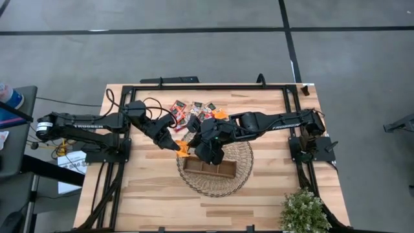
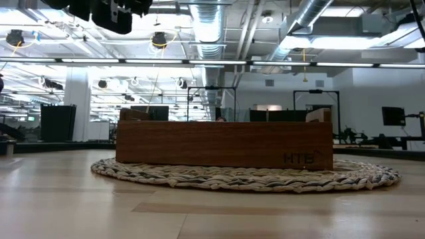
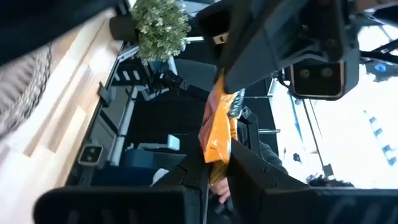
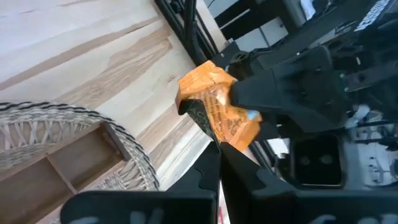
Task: Pick & Place Tea
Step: Put the orange tea bag into the right section of the wooden organizer
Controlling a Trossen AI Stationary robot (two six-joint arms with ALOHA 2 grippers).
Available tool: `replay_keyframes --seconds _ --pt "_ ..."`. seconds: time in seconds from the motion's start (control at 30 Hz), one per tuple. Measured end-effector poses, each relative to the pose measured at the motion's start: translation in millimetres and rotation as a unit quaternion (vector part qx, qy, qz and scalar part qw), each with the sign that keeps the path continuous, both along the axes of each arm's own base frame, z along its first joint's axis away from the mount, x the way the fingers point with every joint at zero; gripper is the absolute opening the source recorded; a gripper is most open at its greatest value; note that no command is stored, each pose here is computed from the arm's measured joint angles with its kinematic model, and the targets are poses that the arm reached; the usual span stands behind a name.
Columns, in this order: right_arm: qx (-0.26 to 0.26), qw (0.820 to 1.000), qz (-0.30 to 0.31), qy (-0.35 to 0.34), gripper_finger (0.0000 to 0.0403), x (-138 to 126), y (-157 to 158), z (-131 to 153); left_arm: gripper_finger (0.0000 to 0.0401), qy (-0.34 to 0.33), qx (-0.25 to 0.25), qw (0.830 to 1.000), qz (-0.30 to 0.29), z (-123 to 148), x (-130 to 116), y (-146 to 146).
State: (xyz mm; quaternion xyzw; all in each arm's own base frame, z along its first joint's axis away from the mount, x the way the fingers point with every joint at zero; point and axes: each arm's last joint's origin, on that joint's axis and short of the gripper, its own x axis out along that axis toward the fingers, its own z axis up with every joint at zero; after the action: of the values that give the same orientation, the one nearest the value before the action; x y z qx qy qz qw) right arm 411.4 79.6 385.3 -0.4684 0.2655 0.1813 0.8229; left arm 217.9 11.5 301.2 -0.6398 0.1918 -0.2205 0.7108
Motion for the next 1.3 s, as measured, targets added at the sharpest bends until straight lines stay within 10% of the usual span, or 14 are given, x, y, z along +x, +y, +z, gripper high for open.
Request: replay_keyframes --seconds 0.67,0.97,1.3 --pt "0.133 0.983 -0.111 0.068 0.0 -32 -11 14 0.0151 -0.139 0.156 0.977 0.037 8 -1 7" --pt "0.368 0.878 -0.214 0.219 0.0 -64 -28 20 0.0151 -0.183 0.279 0.933 0.136 8 1 14" --pt "0.369 0.826 -0.296 0.308 0.0 -60 -28 -7 0.0151 -0.2 0.346 0.9 0.171 8 2 16"
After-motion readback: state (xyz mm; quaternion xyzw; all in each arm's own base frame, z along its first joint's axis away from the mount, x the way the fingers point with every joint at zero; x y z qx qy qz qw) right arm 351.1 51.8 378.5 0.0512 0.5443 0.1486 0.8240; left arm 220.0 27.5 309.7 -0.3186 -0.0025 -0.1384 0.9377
